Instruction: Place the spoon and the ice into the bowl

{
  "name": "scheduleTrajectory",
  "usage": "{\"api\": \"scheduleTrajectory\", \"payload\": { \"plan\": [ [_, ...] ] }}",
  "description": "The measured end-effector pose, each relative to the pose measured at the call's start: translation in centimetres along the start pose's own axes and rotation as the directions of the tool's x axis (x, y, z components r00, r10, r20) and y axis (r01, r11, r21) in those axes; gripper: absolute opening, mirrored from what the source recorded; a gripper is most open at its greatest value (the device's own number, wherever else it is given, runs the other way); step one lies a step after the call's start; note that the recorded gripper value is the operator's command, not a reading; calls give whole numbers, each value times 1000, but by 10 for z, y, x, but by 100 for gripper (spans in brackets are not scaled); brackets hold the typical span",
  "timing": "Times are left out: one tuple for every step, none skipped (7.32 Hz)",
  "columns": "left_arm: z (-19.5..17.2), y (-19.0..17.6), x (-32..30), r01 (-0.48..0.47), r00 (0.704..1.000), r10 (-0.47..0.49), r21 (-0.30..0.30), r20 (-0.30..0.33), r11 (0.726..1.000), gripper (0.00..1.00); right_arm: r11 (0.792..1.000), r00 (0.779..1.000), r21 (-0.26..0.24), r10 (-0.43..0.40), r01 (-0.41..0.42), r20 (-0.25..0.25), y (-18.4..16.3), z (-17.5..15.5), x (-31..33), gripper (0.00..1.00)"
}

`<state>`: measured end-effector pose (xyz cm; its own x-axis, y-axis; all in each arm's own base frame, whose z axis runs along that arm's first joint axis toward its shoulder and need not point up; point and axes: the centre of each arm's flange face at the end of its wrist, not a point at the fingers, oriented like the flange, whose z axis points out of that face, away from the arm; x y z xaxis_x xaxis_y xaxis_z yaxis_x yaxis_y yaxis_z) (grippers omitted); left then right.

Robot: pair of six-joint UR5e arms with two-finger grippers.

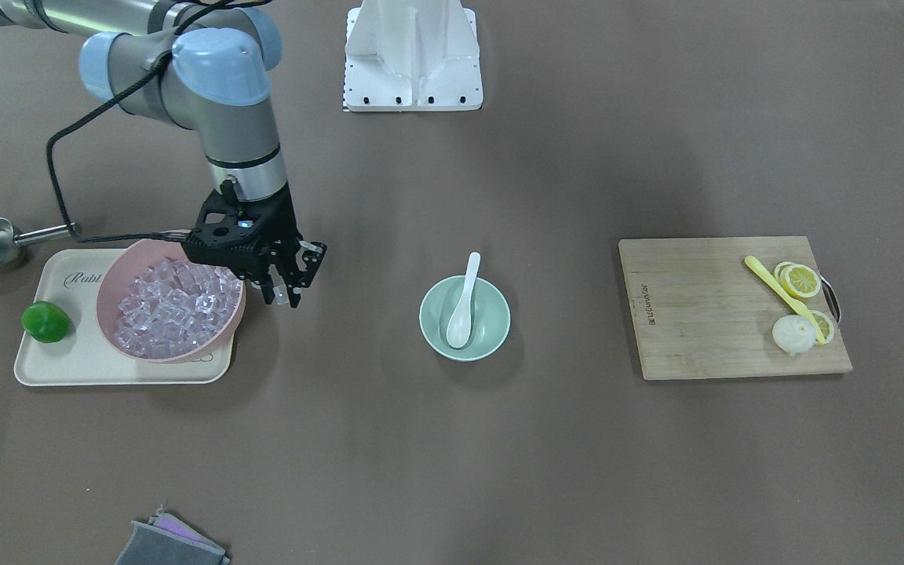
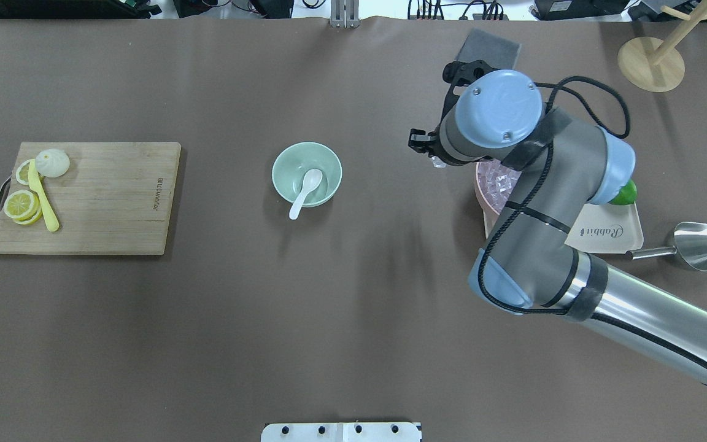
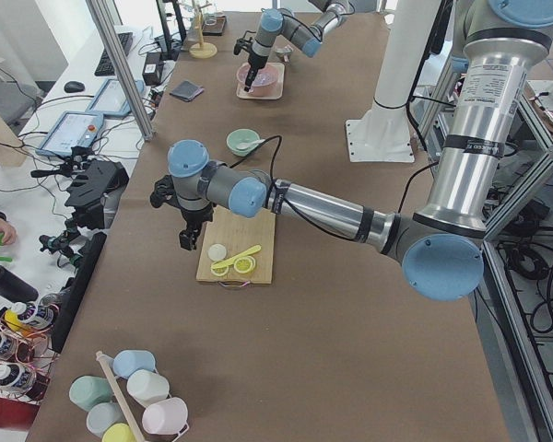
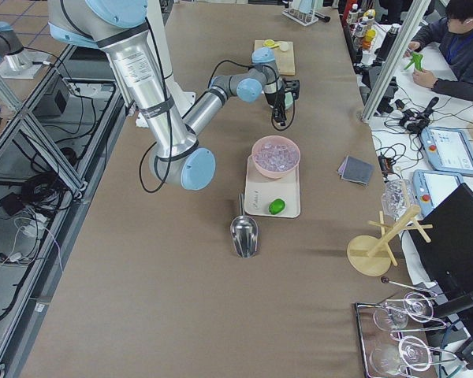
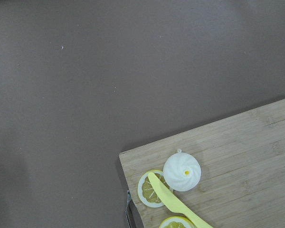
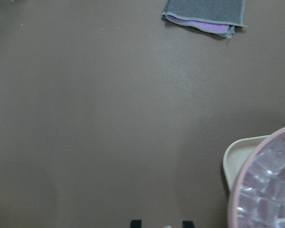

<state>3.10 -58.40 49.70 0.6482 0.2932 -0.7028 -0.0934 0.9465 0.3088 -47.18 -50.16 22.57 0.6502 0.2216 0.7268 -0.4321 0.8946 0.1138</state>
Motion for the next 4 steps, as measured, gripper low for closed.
{"api": "scheduleTrajectory", "payload": {
  "plan": [
    [-7, 2, -9, 24, 1000, -24, -11, 8, 1000, 99, 999, 999, 22, 49, -49, 3, 14, 5, -32, 0],
    [-13, 6, -19, 44, 999, -44, -29, 15, 999, 99, 995, 996, 46, 91, -91, 1, 27, 12, -61, 0],
    [-19, 10, -27, 63, 998, -62, -45, 21, 997, 99, 990, 992, 70, 126, -125, -1, 39, 19, -89, 0],
    [-24, 12, -29, 75, 997, -74, -54, 24, 996, 99, 985, 988, 81, 155, -155, 2, 51, 22, -119, 0]
  ]
}}
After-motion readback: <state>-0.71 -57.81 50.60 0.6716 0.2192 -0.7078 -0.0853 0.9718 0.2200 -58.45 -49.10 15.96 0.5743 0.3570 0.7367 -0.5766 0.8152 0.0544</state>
